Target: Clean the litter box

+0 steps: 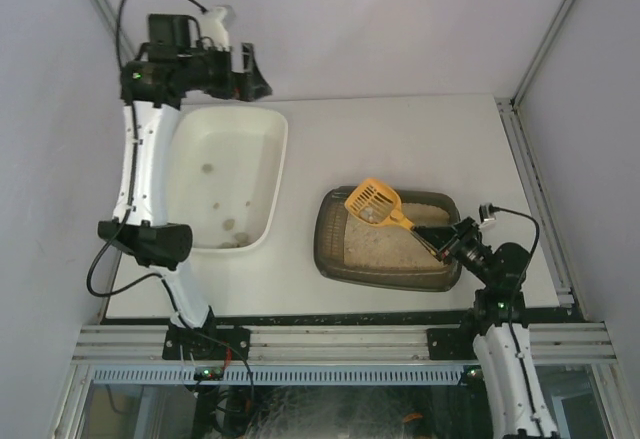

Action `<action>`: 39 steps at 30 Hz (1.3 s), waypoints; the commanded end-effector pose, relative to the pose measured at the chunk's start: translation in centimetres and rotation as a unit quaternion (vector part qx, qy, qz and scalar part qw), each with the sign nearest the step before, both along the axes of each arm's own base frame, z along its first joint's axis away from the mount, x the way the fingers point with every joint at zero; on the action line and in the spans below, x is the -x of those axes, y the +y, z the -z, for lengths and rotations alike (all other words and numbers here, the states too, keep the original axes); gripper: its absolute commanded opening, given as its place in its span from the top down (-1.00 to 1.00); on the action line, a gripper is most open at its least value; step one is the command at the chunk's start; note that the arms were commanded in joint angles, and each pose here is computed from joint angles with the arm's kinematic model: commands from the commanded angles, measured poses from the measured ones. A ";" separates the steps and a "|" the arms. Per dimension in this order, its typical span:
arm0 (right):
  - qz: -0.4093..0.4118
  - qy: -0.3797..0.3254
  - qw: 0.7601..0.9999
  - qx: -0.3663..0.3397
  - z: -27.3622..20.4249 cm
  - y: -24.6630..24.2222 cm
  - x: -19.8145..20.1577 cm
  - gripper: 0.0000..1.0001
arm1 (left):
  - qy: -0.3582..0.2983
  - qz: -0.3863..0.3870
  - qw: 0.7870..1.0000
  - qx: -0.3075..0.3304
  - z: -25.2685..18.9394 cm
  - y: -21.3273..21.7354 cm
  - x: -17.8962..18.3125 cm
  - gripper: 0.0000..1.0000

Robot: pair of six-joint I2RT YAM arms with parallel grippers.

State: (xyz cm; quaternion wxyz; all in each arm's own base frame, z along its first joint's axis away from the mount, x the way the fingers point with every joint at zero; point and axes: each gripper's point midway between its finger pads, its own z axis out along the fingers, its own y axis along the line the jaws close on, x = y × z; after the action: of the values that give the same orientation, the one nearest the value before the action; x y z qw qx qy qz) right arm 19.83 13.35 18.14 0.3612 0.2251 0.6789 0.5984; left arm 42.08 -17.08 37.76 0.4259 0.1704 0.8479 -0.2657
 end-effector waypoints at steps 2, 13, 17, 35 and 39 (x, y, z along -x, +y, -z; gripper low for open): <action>-0.009 -0.095 0.995 0.033 -4.6 2.2 -1.6 1.00 | 0.022 -0.092 0.993 -0.074 0.8 9.1 0.8 -0.99; -0.114 -0.124 0.985 0.035 -8.2 10.4 -6.8 1.00 | 0.135 -0.232 0.962 -0.052 7.5 22.9 3.0 -0.99; -0.152 -0.133 0.979 0.019 -9.2 13.8 -8.9 1.00 | 0.148 -0.255 0.953 -0.069 9.4 25.0 4.5 -0.99; -0.286 -0.121 0.949 0.059 -6.7 28.1 -13.5 1.00 | 0.167 -0.321 0.928 -0.086 11.8 29.9 7.2 -1.00; -0.298 -0.138 0.934 0.138 -5.9 29.2 -13.2 1.00 | 0.163 -0.331 0.925 -0.090 11.5 30.5 7.3 -0.99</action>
State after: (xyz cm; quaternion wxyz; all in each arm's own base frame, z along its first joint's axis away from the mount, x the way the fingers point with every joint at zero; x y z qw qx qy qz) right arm 33.43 41.48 22.06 0.2357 -0.0459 0.7283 0.6418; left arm 35.16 12.65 24.69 0.3007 -0.1374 0.9403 -0.0814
